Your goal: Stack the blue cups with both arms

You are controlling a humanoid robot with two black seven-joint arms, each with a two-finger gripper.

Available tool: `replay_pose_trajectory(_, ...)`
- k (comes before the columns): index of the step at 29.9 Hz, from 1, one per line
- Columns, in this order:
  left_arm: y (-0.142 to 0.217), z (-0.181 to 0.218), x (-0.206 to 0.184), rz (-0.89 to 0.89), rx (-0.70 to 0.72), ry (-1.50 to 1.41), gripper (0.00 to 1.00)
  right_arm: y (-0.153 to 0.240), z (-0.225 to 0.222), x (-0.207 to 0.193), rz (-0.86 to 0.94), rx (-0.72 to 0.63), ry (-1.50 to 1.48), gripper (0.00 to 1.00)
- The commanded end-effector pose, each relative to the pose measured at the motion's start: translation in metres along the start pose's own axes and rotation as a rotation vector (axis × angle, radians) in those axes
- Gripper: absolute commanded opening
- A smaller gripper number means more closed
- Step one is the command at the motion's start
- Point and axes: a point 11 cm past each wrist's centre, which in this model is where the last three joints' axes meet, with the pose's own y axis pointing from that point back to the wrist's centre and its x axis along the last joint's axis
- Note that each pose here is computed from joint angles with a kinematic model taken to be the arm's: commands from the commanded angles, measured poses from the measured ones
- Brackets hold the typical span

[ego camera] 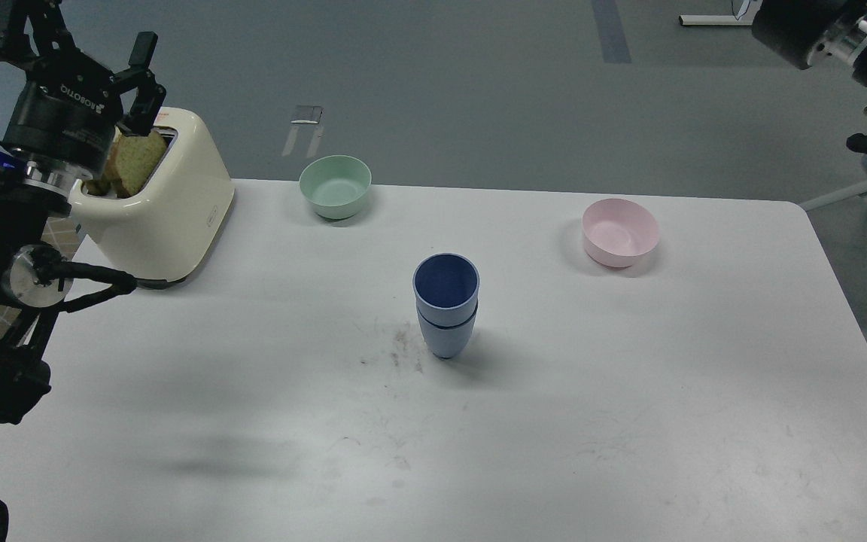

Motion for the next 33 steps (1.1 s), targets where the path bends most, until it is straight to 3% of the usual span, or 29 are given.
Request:
replay_pose_trajectory(1, -0.001, 0.002, 0.001, 0.006, -0.013, 0.008, 0.98, 0.026, 0.033, 0.019, 0.117, 0.001, -0.258, 1.00)
replay_pose_trajectory(7, 0.000, -0.003, -0.003, 0.005, -0.019, 0.035, 0.98, 0.070, 0.076, 0.033, 0.299, 0.029, -0.613, 1.00)
replay_pose_trajectory(12, 0.000, 0.003, 0.008, 0.050, -0.042, 0.101, 0.98, 0.112, 0.110, 0.017, 0.421, 0.038, -0.851, 1.00)
replay_pose_trajectory(20, 0.002, -0.001, 0.020, 0.109, -0.009, 0.204, 0.98, 0.134, 0.119, 0.023, 0.503, 0.060, -0.902, 1.00)
replay_pose_trajectory(33, 0.001, 0.005, 0.015, 0.059, -0.026, 0.107, 0.98, 0.135, 0.118, 0.024, 0.533, 0.091, -0.926, 1.00)
